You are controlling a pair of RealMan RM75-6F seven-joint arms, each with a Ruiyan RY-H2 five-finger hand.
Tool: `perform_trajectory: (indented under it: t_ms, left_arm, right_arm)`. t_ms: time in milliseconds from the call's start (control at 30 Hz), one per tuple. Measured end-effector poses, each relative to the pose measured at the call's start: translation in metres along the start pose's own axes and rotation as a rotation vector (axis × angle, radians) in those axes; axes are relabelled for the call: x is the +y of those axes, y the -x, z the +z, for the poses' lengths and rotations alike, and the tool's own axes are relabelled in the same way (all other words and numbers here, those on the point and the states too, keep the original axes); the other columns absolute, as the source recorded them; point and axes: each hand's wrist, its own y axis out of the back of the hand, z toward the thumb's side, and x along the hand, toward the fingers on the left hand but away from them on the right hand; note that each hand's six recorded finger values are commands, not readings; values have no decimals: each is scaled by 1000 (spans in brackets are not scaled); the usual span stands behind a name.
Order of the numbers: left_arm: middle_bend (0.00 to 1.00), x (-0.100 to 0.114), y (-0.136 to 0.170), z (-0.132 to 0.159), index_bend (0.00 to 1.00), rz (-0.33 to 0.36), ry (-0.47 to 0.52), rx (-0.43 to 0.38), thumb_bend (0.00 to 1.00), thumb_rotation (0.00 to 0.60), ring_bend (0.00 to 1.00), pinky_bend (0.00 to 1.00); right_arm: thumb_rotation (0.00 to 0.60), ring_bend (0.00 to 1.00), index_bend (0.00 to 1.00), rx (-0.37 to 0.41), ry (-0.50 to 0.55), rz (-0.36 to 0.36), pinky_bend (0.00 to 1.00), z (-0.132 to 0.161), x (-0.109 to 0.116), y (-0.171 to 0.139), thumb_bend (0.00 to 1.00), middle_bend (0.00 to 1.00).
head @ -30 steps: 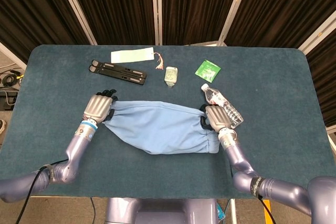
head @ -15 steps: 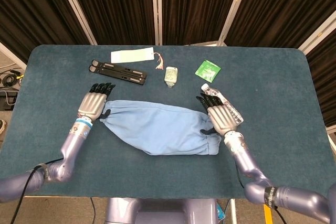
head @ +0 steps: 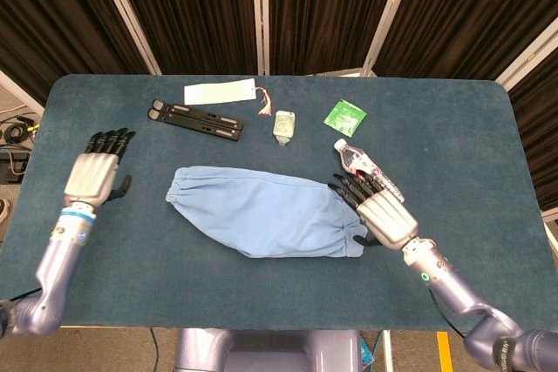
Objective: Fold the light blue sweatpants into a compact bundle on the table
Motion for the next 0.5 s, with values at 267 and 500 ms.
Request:
perform_trajectory:
  t_ms: [267, 500]
  left_arm:
    - [0, 9, 41, -24, 0, 30, 18, 45, 519, 600, 0, 0]
    - [0, 9, 72, -36, 0, 60, 63, 72, 519, 600, 0, 0]
  right_arm:
    - [600, 0, 52, 157, -148, 96, 0, -5, -33, -13, 49, 38]
    - [600, 0, 41, 280, -273, 142, 0, 7, -60, -2, 54, 29]
